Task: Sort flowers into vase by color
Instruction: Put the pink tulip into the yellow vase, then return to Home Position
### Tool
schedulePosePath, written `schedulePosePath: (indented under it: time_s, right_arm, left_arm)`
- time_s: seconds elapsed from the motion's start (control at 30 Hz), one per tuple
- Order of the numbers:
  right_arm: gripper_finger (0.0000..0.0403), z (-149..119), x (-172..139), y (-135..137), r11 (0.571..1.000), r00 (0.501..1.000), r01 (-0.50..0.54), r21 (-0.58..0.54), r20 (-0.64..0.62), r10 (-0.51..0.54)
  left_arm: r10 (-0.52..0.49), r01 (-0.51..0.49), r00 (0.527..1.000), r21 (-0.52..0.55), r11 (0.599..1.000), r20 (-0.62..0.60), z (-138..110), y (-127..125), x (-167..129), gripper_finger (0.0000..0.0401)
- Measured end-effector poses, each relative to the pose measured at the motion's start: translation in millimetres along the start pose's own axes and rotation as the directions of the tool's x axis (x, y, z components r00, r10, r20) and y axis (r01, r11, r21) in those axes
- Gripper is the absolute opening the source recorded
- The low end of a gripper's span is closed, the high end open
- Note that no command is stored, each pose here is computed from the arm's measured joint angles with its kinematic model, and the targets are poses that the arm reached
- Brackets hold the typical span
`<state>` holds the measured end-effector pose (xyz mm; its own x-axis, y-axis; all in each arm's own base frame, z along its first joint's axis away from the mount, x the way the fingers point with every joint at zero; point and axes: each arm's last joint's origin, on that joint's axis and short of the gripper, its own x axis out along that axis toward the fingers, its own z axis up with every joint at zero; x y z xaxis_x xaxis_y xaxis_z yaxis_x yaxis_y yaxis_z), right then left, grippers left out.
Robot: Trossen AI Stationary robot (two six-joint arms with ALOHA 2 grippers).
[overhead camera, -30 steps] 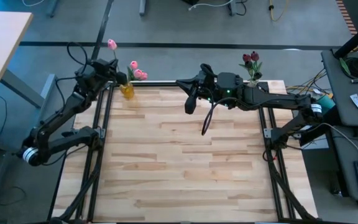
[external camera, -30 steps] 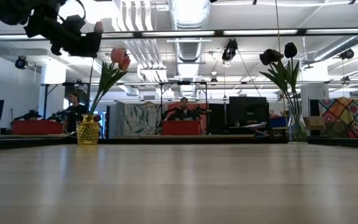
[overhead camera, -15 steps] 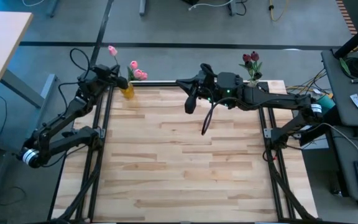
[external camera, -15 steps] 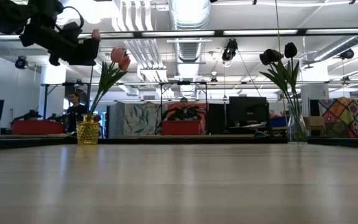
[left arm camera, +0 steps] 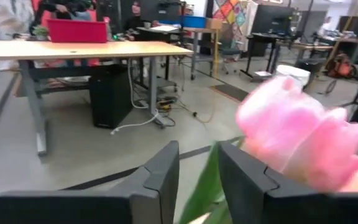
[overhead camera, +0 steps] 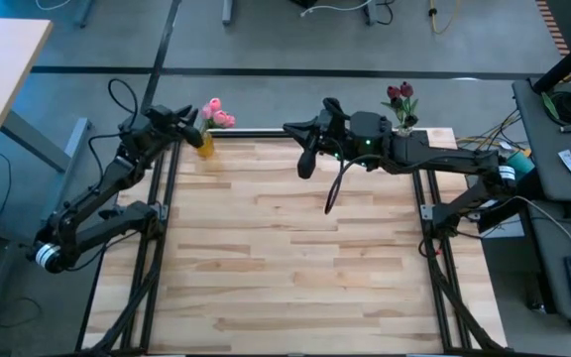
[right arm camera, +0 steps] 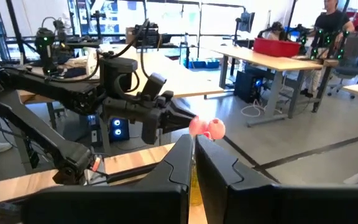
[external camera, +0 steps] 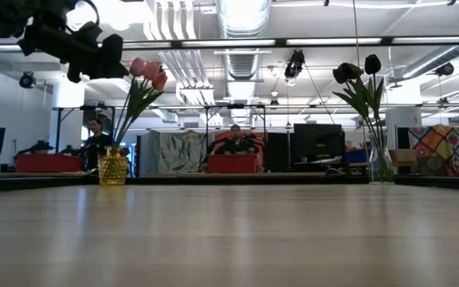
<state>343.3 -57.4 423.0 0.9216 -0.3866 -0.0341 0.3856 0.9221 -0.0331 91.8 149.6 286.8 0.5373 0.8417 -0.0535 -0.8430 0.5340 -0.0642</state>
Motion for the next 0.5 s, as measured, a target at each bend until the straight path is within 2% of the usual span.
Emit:
schedulePosePath:
  time_s: [0.27, 0.5]
  right_arm:
    - [0.0013, 7, -10, -13, 0.995, 0.995, -0.102, -0.009, -0.006, 0.102]
    - [0.0013, 5, -25, -29, 0.977, 0.977, -0.196, -0.084, -0.106, 0.187]
  left_arm:
    - [-0.139, 0.138, 0.99, -0.021, 0.99, -0.026, 3, -7, -28, 0.0103]
    - [-0.342, 0.346, 0.938, -0.073, 0.935, 0.064, 13, -25, -52, 0.0057]
